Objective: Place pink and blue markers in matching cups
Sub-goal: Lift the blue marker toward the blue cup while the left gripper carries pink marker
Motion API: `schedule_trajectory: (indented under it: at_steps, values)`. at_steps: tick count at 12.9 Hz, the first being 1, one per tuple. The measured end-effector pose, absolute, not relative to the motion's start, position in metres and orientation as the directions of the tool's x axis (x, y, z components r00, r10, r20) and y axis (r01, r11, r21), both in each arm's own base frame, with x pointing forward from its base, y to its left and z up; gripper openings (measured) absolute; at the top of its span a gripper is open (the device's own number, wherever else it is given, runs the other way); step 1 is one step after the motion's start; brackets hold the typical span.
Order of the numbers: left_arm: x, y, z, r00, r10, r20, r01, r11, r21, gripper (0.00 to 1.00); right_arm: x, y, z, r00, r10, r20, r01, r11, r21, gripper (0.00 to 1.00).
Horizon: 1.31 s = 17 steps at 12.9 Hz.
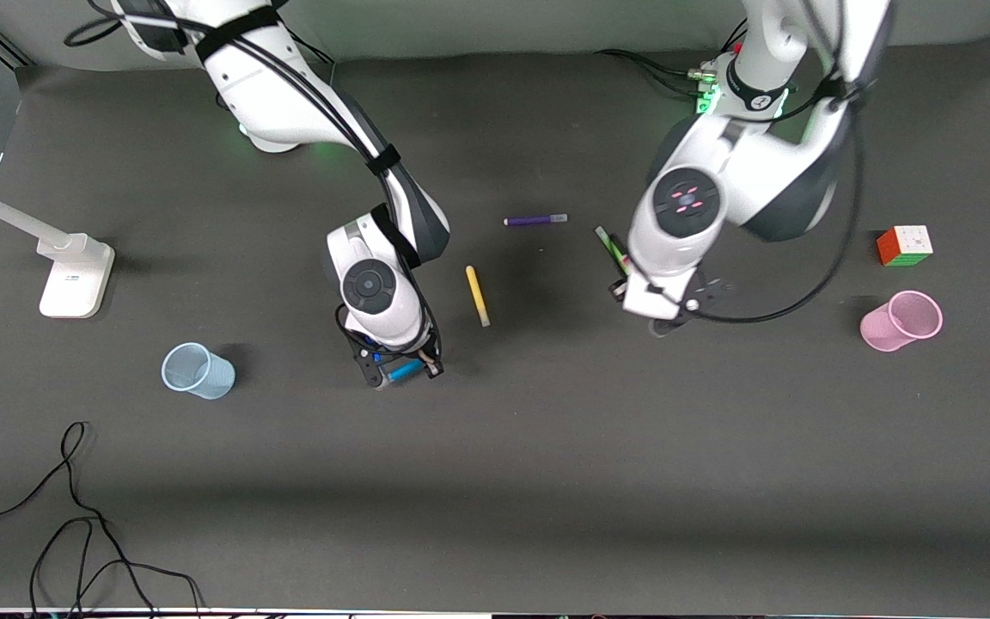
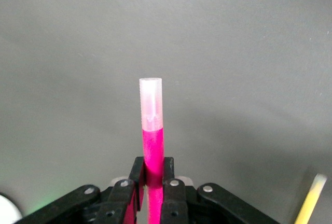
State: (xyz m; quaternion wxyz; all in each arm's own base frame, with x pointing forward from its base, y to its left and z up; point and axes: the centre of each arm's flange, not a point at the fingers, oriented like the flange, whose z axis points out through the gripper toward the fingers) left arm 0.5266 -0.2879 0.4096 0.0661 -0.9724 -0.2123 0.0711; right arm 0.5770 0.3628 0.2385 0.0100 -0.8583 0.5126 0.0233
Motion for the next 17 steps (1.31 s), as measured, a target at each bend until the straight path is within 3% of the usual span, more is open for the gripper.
schedule_trajectory:
  at_steps: [8, 13, 17]
  values:
    - [0.549, -0.174, 0.552, 0.988, 0.038, -0.151, 0.026, -0.996, -0.081, 0.17, 0.574, 0.291, 0.383, 0.622, -0.776, -0.108, -0.766, -0.631, 0.122, 0.17]
    - [0.566, -0.091, 0.570, 0.950, -0.290, -0.111, -0.294, -0.956, -0.018, 0.17, 0.580, 0.189, 0.450, 0.738, -0.652, -0.175, -0.639, -0.758, 0.130, 0.17]
    - [0.584, -0.027, 0.564, 0.835, -0.550, -0.027, -0.551, -0.835, -0.014, 0.17, 0.584, 0.077, 0.471, 0.820, -0.515, -0.252, -0.502, -0.857, 0.118, 0.17]
